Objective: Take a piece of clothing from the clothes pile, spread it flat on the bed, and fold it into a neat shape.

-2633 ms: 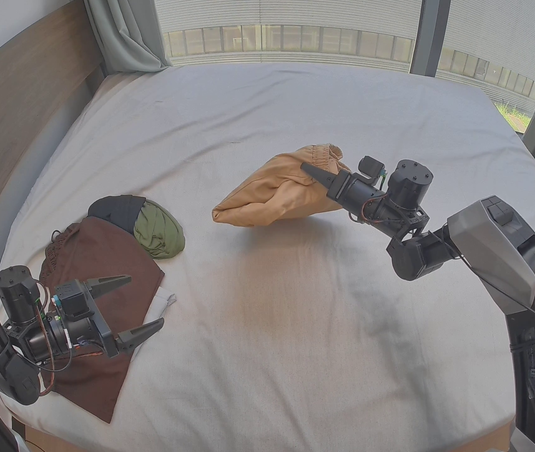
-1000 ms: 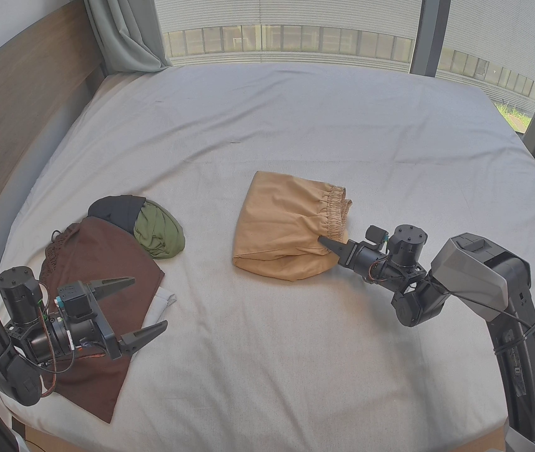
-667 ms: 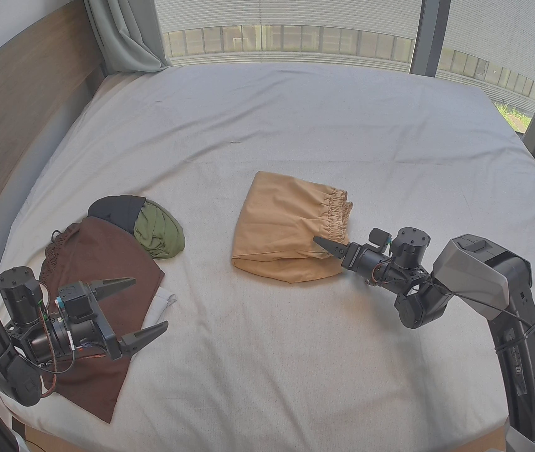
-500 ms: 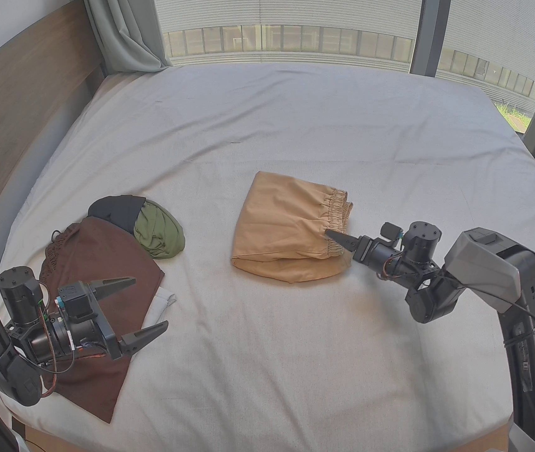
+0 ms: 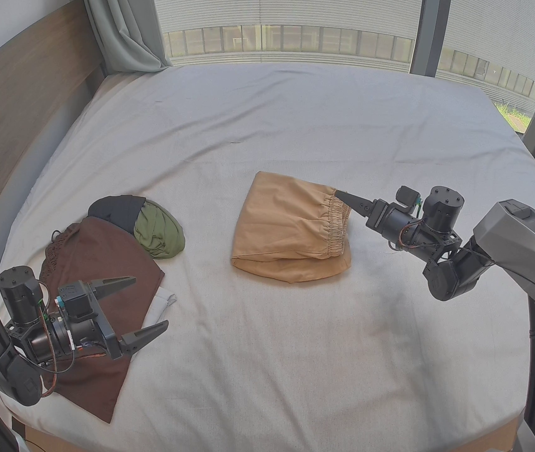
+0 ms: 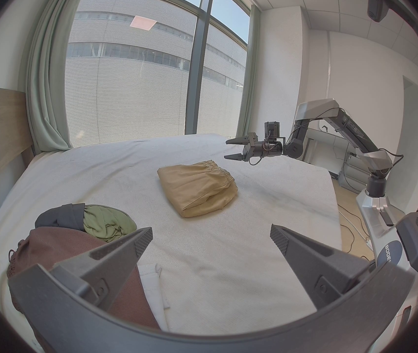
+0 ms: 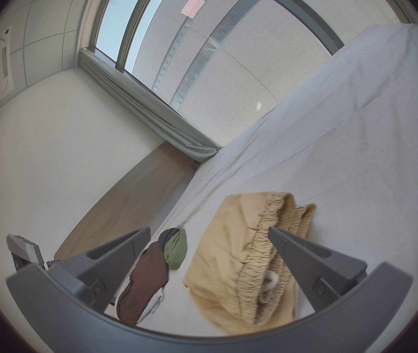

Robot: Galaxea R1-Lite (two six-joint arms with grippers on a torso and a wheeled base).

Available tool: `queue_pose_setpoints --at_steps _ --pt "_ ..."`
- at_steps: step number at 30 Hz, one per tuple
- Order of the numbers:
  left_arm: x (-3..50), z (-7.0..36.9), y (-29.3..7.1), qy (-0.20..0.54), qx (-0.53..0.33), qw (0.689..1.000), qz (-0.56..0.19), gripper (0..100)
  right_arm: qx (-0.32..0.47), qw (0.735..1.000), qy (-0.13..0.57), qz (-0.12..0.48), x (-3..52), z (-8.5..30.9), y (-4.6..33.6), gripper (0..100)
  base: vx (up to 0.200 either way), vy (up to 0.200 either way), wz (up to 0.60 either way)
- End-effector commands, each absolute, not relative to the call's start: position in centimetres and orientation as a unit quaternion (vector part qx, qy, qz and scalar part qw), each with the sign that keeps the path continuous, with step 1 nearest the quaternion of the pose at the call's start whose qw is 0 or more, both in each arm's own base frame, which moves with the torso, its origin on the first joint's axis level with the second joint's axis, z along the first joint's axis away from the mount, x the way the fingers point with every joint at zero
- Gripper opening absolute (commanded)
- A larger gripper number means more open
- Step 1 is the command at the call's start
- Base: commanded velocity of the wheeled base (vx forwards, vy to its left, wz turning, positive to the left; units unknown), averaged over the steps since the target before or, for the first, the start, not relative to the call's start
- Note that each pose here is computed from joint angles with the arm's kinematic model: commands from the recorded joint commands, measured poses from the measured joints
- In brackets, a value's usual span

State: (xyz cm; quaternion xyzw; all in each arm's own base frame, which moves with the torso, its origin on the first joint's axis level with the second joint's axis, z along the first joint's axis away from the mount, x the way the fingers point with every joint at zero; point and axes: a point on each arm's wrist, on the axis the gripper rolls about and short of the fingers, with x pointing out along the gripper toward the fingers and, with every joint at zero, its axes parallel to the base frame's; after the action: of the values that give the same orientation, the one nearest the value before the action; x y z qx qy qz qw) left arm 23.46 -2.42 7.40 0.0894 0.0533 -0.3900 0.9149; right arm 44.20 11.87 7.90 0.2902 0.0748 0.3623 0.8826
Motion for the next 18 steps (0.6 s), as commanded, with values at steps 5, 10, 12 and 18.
queue_pose_setpoints --at_steps 5,10,12,18 --pt "23.5 7.3 -2.4 0.055 0.089 0.915 -0.39 100 0.286 0.872 0.078 0.39 44.5 7.1 14.8 100 0.0 0.0 0.0" --pt "23.5 7.3 -2.4 0.055 0.088 0.915 -0.389 100 0.287 0.871 0.1 0.386 45.2 5.3 15.4 100 0.0 0.0 0.0" --pt "23.5 7.3 -2.4 0.055 0.089 0.915 -0.39 100 0.284 0.872 0.105 0.385 45.4 4.5 15.5 100 0.0 0.0 0.0" --pt "23.5 7.4 -2.4 0.054 0.088 0.915 -0.39 100 0.268 0.877 0.116 0.381 46.4 1.4 15.8 100 0.0 0.0 0.0"
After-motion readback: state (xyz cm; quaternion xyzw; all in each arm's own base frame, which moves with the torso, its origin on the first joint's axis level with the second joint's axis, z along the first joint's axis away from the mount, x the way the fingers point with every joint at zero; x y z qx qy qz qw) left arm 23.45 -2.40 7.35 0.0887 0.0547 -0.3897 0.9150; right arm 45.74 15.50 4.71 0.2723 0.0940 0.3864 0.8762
